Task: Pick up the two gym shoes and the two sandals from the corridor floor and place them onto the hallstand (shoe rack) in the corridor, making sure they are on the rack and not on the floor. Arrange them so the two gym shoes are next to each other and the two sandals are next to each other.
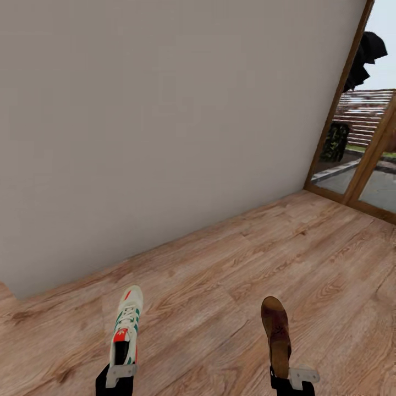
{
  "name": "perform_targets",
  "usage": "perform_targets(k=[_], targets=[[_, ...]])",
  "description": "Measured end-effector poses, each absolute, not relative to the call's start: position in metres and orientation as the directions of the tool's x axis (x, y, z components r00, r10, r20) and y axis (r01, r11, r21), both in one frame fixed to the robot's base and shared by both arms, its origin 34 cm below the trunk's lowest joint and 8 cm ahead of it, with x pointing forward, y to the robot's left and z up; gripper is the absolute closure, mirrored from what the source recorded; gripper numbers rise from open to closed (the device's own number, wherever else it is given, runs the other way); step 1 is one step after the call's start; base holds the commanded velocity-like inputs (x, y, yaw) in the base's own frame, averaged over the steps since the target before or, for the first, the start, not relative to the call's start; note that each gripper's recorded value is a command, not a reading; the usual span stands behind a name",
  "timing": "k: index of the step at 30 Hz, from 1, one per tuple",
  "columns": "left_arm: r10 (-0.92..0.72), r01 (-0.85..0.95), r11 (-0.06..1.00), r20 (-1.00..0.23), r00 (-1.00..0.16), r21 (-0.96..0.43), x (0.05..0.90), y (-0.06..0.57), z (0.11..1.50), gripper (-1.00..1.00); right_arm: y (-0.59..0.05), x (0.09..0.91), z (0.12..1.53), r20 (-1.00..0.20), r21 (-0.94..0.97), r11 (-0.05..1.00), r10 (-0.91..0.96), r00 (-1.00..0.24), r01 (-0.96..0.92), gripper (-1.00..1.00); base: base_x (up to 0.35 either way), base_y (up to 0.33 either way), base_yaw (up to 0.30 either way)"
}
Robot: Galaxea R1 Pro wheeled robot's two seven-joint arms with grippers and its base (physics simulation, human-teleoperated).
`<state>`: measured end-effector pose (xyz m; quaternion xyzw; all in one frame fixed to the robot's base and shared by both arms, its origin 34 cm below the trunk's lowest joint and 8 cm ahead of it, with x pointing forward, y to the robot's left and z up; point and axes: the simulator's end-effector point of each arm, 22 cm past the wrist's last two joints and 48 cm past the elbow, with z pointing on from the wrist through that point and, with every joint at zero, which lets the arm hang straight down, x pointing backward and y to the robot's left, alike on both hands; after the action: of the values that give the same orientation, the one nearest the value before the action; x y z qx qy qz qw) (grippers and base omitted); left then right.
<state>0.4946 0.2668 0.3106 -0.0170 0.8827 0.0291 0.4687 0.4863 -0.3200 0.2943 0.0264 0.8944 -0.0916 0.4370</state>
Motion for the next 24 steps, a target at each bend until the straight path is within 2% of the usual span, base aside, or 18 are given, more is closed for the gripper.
perform_targets(k=[24], targets=[[-0.004,-0.055,0.998,-0.829,-0.559,0.032,0.4934,0.2650,0.3131,1.00,-0.3200,0.4922,0.3025,-0.799,-0.138,0.982,-0.033,-0.600,0.130,1.00,0.000,0.000,-0.248]])
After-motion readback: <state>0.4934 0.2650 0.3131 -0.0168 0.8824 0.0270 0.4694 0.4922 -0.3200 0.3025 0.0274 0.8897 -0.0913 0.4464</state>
